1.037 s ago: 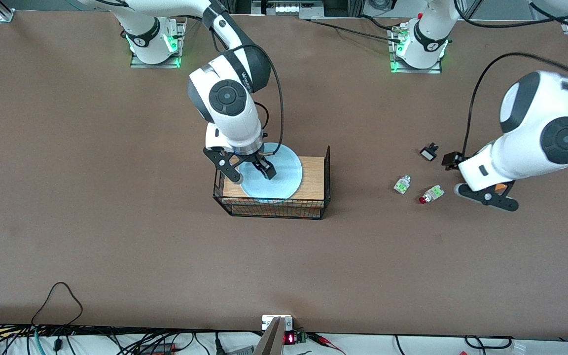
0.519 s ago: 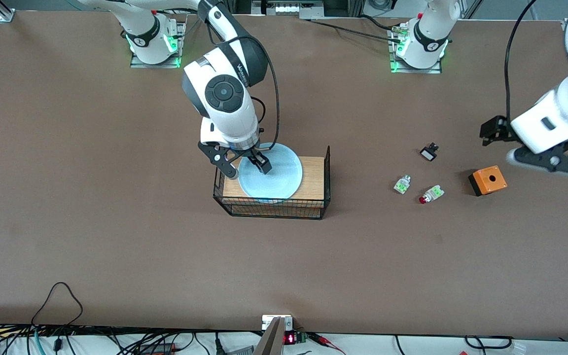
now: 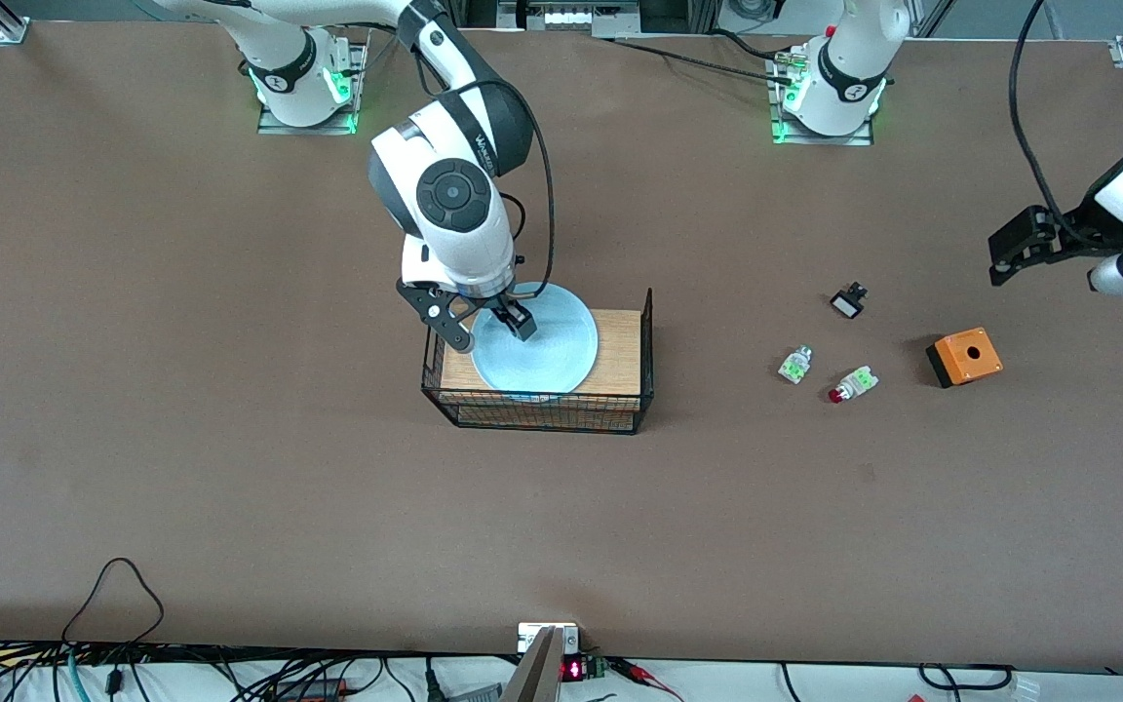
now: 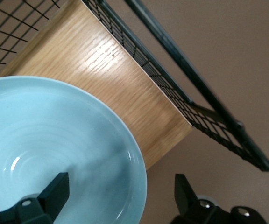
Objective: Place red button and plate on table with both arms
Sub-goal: 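Raise the left gripper away while the right gripper grips the plate rim, then lift the blue plate out of the basket with the right gripper, then lower the blue plate onto the table beside the basket, then open the right gripper and draw it back from the plate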
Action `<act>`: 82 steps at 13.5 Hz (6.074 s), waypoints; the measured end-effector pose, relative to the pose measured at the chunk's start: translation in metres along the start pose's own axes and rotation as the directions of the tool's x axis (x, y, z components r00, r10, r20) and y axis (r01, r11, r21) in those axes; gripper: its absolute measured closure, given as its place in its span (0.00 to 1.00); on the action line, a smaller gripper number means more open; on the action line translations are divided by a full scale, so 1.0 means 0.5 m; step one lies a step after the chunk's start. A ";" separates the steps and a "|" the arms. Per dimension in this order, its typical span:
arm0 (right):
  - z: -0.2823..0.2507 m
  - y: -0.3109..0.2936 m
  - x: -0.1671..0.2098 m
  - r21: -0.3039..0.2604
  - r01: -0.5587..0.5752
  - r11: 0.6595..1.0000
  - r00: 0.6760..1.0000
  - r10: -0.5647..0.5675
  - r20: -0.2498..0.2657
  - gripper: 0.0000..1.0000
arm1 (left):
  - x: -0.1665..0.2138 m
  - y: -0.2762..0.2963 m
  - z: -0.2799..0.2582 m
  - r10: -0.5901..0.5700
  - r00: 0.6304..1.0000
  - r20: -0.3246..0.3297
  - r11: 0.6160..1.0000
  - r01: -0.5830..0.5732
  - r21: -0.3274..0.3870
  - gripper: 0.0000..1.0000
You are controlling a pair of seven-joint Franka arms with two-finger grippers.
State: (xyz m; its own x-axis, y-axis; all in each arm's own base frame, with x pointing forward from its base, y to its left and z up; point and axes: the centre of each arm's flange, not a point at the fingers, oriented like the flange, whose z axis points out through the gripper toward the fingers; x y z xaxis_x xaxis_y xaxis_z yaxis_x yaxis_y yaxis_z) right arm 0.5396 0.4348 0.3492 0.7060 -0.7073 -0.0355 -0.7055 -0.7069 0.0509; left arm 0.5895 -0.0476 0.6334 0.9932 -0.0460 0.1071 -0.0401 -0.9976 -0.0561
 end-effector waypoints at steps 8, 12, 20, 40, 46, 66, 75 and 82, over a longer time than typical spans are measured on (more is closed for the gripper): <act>0.016 -0.011 -0.015 0.019 0.012 1.000 1.000 -0.012 -0.003 0.52 | -0.031 0.007 0.012 -0.055 0.998 -0.015 0.998 0.055 -0.007 0.00; 0.007 -0.011 -0.020 0.027 0.017 0.999 1.000 -0.017 -0.003 0.89 | -0.037 0.015 0.020 -0.048 0.999 -0.006 0.999 0.048 -0.005 0.00; -0.086 -0.001 -0.033 0.083 0.024 0.996 1.000 -0.024 0.007 0.97 | -0.038 0.024 0.020 -0.041 0.999 -0.010 0.999 0.040 -0.006 0.00; -0.296 0.470 0.642 0.082 0.508 0.858 0.852 -0.514 0.102 0.97 | -0.039 0.029 0.021 -0.035 0.999 -0.006 0.999 0.035 -0.006 0.00; 0.003 0.565 0.689 0.010 0.647 0.762 0.757 -0.644 0.108 0.97 | -0.038 0.034 0.038 -0.031 0.999 0.010 0.999 0.031 -0.005 0.00; -0.167 0.482 0.610 0.014 0.638 0.770 0.764 -0.634 0.120 0.00 | -0.037 0.028 0.038 -0.036 0.999 0.009 0.999 0.036 -0.005 0.00; -0.421 0.608 0.748 0.027 0.545 0.838 0.836 -0.546 0.051 0.00 | -0.037 0.026 0.038 -0.037 0.999 0.009 0.999 0.037 -0.005 0.00; -0.426 0.632 0.739 0.036 0.646 0.763 0.761 -0.647 0.045 0.00 | -0.037 0.016 0.036 -0.045 0.999 0.007 0.999 0.045 -0.004 0.00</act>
State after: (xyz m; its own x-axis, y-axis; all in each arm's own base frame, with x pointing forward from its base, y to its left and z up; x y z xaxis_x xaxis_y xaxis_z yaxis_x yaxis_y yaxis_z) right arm 0.5904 -0.0474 0.5649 0.9911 -0.0817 -0.1050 -0.0843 -0.9962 -0.0202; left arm 0.5727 -0.0539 0.6129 0.9948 -0.0005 0.1022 0.0044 -0.9989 -0.0474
